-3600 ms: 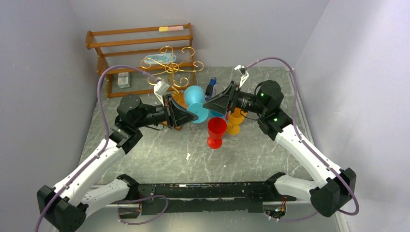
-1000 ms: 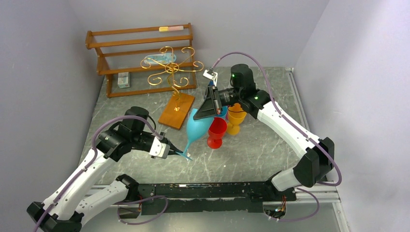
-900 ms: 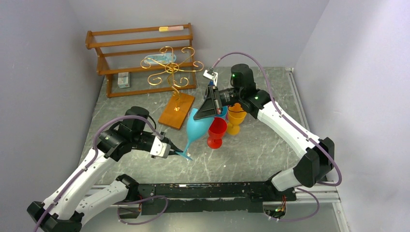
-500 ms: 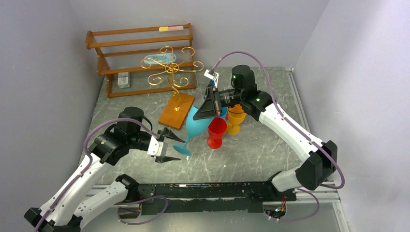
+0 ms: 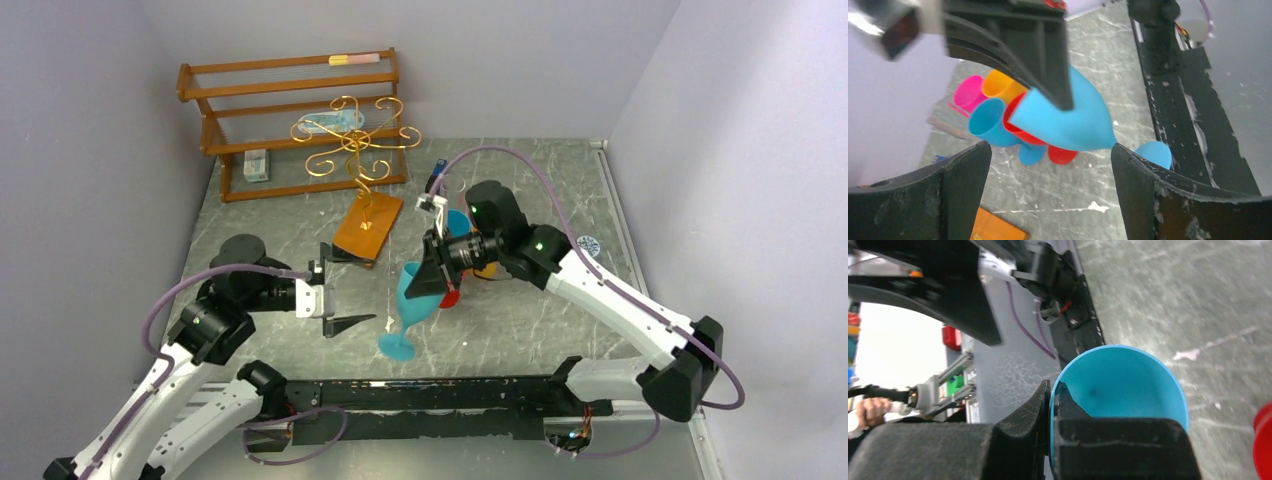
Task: Take the wine glass off the wine glass rack
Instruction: Place the wine glass at the center of the board.
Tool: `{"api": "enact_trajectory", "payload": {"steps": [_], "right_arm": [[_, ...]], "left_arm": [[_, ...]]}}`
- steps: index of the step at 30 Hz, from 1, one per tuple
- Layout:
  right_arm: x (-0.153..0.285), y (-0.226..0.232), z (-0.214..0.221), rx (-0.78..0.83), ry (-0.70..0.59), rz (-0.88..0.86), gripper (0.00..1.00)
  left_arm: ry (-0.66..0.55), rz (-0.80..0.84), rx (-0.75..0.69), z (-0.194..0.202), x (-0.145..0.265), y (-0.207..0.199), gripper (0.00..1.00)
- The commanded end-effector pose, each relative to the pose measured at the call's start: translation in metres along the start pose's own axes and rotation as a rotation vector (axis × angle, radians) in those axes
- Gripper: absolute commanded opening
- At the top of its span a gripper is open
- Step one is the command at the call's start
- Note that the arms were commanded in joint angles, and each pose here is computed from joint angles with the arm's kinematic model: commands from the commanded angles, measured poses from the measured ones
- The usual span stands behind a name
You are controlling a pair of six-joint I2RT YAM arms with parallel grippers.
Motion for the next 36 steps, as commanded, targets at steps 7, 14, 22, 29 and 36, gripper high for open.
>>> {"api": "enact_trajectory", "payload": {"steps": [7, 14, 22, 29, 36], "right_arm": [[0.028, -0.019, 0.059, 0.167, -0.148, 0.346, 0.0], [0.048, -0.046, 0.084, 0.083, -0.121, 0.675, 0.0], [0.059, -0.061, 0.09, -0.055, -0.171, 0.899, 0.0], [0.082, -0.066, 0.084, -0.04, -0.317, 1.078, 0.0], [0.076, -0.081, 0.088, -0.06, -0.345, 1.14, 0.0]], "left_arm": [[-0.11, -0.207, 0.0, -0.019, 0.006, 0.013, 0.97], [-0.077, -0.22, 0.027, -0.011, 0.008, 0.01, 0.97], [-0.024, -0.185, 0.1, 0.003, 0.0, 0.011, 0.97], [-0.01, -0.211, 0.126, 0.005, -0.001, 0.014, 0.97], [0.0, -0.244, 0.167, 0.006, -0.001, 0.017, 0.97]]}}
Point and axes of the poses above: each gripper's point midway between its finger pads, its own x axis back along the fingers, its own y axis along the line the jaws close on, z = x × y, the point moved 8 cm from there along x, back along the fingers, and after that the axes turned 2 degrees about x, right-handed, at the moved point
